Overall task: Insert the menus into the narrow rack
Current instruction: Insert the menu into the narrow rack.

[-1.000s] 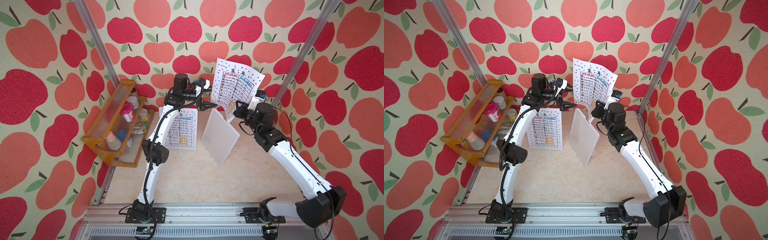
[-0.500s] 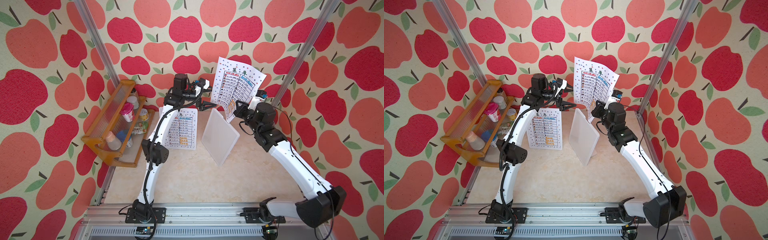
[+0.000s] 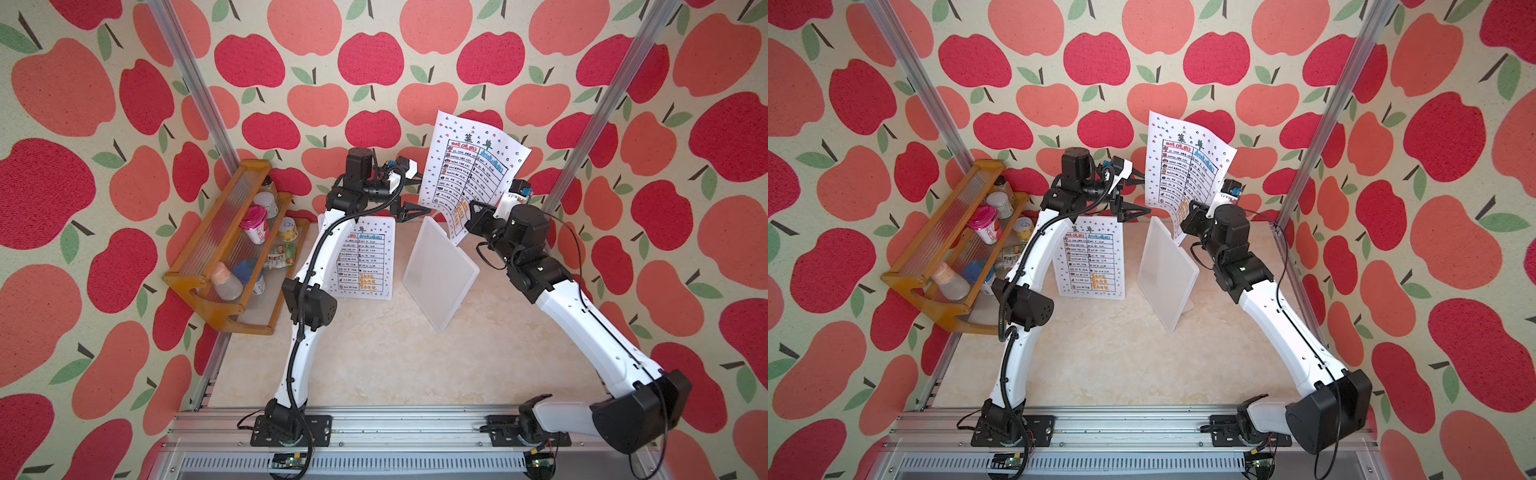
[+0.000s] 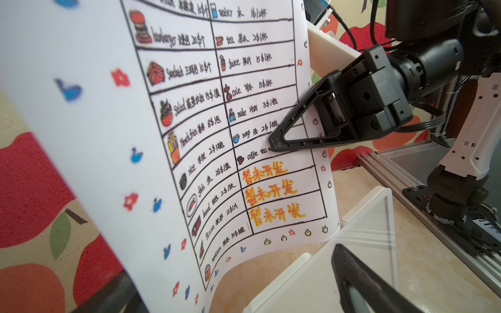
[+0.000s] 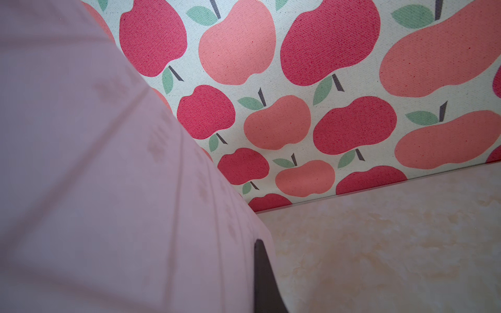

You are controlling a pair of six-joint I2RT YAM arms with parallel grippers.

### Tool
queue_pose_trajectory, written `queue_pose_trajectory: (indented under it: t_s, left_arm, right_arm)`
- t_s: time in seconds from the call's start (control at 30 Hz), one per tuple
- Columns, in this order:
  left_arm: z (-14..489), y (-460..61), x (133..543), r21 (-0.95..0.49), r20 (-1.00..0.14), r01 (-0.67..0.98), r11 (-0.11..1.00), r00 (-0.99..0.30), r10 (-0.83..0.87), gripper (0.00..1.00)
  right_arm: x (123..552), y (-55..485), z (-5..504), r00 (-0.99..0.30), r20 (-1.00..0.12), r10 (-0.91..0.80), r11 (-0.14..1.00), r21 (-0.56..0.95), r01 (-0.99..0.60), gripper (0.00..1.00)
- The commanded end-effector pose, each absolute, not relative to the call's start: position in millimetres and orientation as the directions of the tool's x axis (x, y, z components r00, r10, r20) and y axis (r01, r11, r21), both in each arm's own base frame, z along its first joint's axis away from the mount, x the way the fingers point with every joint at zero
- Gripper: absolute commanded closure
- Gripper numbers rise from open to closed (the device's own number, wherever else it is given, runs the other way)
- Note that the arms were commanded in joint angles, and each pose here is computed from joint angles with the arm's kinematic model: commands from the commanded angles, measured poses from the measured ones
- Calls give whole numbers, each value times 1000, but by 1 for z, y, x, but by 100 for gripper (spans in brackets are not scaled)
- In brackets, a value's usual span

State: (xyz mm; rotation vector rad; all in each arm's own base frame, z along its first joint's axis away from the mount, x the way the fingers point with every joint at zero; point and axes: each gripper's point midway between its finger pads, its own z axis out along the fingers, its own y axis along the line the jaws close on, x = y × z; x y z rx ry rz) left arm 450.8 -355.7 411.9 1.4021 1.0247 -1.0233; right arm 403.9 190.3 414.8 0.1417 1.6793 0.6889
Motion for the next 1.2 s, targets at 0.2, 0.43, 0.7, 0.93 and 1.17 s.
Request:
queue_pose_trajectory:
  t_s: [0.2, 0.43, 0.7, 0.93, 1.17]
  left_arm:
    - [440, -344, 435, 316, -948, 946, -71, 318, 21, 1]
    - [438, -348, 433, 312, -949, 947, -80, 315, 19, 1]
    - [438, -351, 430, 311, -949, 947, -85, 314, 19, 1]
    - [438, -350, 428, 309, -950, 947, -88, 312, 25, 1]
    - [436, -348, 429, 309, -950, 947, -86, 312, 29, 1]
  right_arm:
    - [402, 192, 430, -218, -848, 482, 801, 528, -282, 100]
    - [394, 184, 428, -219, -851, 478, 811, 523, -262, 100]
    - [389, 177, 427, -215, -854, 474, 821, 517, -241, 100]
    - [391, 177, 420, -210, -855, 474, 825, 515, -232, 100]
    - [398, 182, 415, -217, -853, 474, 823, 517, -234, 100]
